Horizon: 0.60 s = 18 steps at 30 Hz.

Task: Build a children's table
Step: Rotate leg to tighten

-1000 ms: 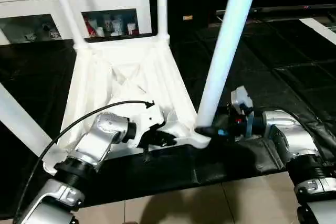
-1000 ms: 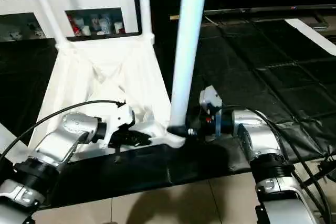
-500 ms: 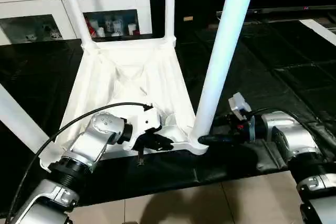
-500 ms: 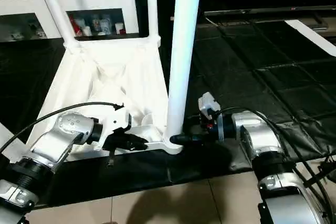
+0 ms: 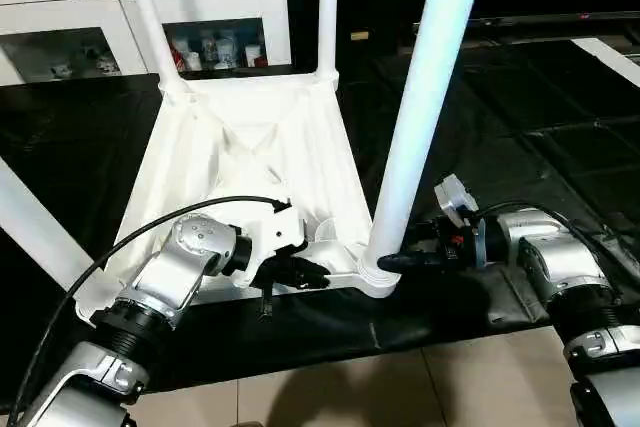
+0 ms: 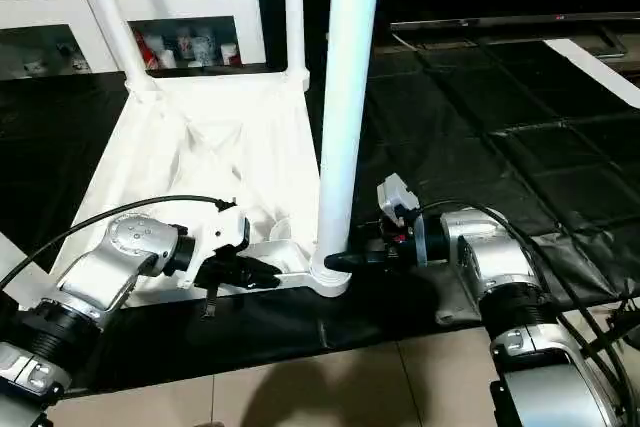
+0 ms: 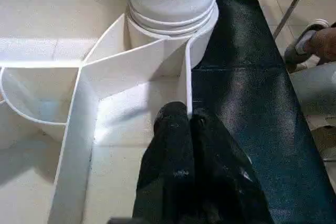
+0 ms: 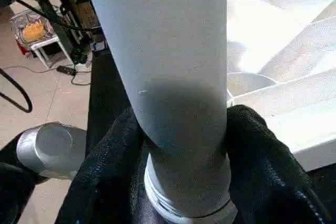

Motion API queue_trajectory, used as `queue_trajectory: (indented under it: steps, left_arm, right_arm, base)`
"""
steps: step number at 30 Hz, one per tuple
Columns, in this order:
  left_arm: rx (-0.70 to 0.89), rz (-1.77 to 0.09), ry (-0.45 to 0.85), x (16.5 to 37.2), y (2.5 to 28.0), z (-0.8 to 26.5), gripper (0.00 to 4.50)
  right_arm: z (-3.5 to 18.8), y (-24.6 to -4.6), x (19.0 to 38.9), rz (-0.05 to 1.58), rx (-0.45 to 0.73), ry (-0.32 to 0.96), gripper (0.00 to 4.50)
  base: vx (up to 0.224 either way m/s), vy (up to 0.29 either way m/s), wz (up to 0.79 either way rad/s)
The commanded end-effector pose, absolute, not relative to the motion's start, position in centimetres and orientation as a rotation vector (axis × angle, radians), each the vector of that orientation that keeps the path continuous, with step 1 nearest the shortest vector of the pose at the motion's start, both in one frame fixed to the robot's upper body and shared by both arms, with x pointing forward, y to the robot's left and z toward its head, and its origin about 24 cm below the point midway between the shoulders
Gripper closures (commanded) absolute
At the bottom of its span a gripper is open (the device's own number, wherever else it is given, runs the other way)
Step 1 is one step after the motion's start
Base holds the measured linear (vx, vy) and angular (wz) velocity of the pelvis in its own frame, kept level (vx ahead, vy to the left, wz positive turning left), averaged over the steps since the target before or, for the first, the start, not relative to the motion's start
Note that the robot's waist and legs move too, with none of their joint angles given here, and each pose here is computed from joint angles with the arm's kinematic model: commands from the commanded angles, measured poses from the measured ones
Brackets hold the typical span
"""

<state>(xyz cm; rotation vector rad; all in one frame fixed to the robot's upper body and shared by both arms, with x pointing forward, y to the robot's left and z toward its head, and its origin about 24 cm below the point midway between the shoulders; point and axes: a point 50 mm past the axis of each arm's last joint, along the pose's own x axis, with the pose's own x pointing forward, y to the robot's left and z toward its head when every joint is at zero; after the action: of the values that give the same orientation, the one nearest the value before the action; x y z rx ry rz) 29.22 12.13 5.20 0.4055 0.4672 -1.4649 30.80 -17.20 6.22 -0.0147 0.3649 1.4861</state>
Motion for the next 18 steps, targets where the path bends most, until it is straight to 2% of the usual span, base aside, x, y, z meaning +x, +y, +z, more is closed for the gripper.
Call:
queue_trajectory:
  steps: [1,3,7,9,12,18]
  left_arm:
    - [0.411,-1.515,0.489,28.7,11.2,4.8,4.5]
    - [0.388,-1.478,0.491,29.0,10.9,4.8,4.5]
    - [0.356,-1.371,0.476,30.1,9.7,5.0,4.5]
    - [0.317,-1.291,0.455,31.0,8.6,5.3,4.5]
    - [0.287,-1.25,0.442,31.4,7.7,5.5,4.5]
    - [0.199,-1.109,0.391,32.4,4.9,6.5,4.5]
  right_arm:
    - [5.7,-16.1,30.1,1.551,0.03,0.364,2.52]
    - [5.6,-15.7,30.0,1.511,0.078,0.342,2.52]
    - [4.6,-14.4,30.1,1.37,0.083,0.322,2.52]
    - [3.8,-13.1,30.7,1.219,0.086,0.336,2.52]
    - [3.4,-12.0,30.9,1.138,0.085,0.339,2.53]
    - [2.8,-8.8,32.1,0.882,0.097,0.359,2.55]
  base:
    - [0.0,0.0,0.0]
    - [0.0,0.0,0.0]
    - [0.0,0.0,0.0]
    - [0.0,0.0,0.0]
    - [0.0,0.0,0.0]
    - [0.0,0.0,0.0]
